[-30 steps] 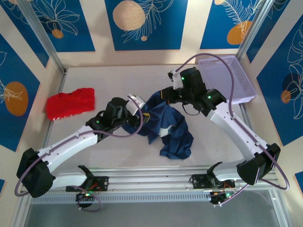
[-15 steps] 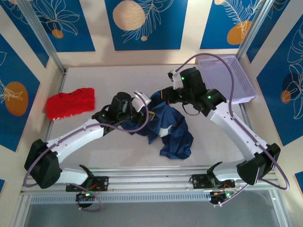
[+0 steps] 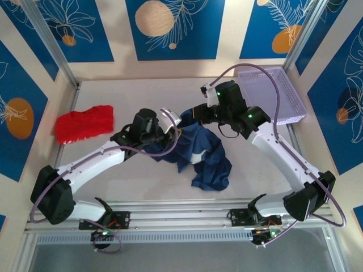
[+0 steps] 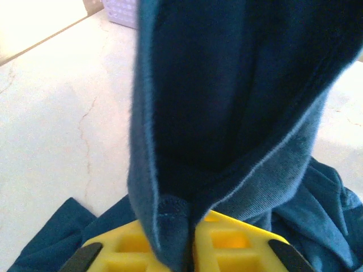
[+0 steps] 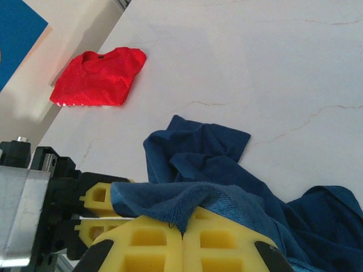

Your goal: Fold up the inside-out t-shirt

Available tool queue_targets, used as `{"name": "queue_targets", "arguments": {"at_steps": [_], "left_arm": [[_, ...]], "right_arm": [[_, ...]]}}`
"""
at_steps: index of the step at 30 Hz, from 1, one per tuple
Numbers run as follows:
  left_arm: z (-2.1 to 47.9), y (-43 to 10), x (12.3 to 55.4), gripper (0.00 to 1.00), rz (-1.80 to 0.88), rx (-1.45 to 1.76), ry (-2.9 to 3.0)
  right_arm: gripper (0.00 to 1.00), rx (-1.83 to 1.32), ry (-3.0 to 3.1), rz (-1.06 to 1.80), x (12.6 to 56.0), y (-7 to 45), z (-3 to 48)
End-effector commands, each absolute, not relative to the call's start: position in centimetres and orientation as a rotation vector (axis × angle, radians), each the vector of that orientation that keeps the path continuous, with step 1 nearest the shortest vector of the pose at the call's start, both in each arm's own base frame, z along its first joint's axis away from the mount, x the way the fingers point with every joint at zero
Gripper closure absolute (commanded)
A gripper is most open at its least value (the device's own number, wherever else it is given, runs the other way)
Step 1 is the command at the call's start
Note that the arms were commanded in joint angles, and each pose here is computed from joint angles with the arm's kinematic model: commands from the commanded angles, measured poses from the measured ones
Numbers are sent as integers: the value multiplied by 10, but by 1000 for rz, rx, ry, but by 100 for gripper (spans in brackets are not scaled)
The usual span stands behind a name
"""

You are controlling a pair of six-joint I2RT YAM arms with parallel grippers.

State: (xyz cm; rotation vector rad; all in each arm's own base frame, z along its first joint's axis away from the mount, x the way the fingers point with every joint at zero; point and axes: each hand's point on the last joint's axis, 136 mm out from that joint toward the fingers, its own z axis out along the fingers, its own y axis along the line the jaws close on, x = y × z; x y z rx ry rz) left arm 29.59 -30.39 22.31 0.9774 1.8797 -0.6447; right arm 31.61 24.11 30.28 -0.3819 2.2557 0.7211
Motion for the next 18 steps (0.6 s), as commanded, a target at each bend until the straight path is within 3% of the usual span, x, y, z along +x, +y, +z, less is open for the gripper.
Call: {"name": "queue_targets", "arguments": {"at_steps": [1, 5, 15, 18], "left_arm": [[239, -305, 282, 91, -718, 1016, 1826], [234, -304, 273, 95, -745, 1052, 1843], [220, -309, 244, 94, -868, 1162, 1845], [217, -307, 246, 99, -844, 1154, 1860]], "right_arm": [[100, -386, 2215, 736, 323, 244, 316], [100, -345, 2219, 720, 331, 240, 315], [100, -277, 2233, 699, 345, 233, 316], [100, -275, 2237, 697, 347, 233, 314]]}}
